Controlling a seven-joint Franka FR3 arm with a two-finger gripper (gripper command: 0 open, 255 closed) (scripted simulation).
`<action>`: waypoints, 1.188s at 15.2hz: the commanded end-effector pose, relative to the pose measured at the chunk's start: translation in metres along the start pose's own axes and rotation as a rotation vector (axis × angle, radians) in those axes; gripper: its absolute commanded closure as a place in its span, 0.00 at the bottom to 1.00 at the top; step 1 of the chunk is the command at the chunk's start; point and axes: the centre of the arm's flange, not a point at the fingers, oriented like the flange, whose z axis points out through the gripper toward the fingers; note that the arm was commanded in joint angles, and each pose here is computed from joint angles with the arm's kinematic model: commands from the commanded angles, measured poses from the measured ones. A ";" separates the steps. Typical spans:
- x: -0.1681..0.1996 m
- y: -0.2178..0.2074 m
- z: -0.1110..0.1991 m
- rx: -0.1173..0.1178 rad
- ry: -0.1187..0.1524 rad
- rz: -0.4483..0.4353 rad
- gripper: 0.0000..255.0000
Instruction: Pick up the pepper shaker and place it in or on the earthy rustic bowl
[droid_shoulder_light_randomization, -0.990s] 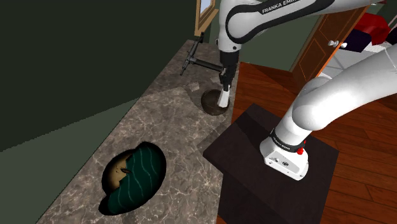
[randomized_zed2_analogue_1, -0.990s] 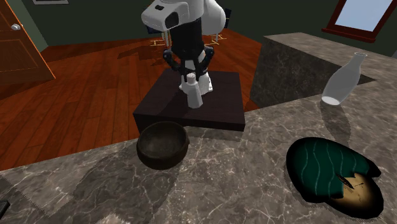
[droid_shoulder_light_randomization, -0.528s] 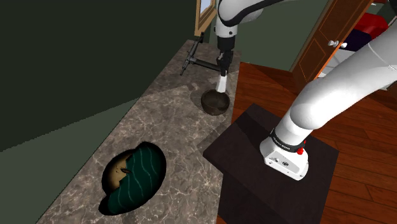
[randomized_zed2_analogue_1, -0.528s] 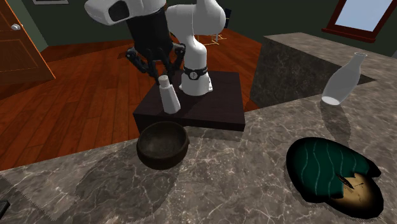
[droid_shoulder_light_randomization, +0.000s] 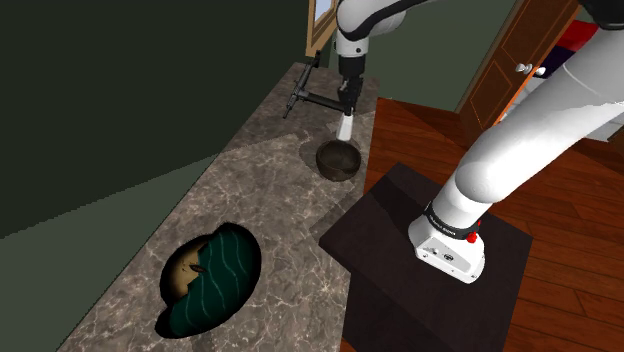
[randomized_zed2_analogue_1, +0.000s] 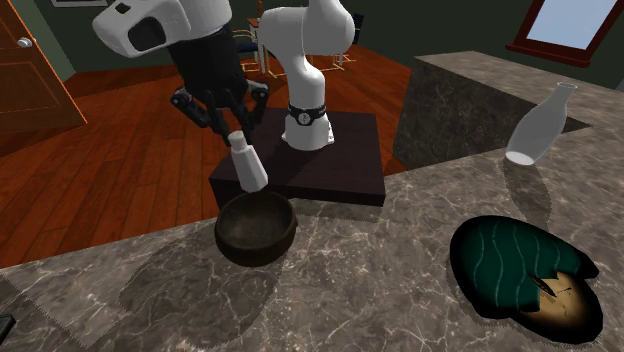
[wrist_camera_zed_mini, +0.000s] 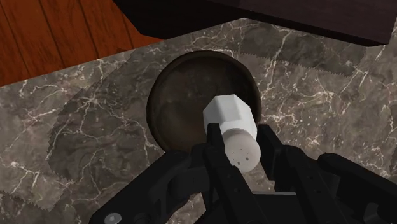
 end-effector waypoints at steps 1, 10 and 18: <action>0.002 0.001 0.009 0.000 0.001 0.000 1.00; 0.012 0.004 0.056 0.000 0.001 0.000 1.00; 0.018 0.006 0.086 0.000 0.001 0.000 1.00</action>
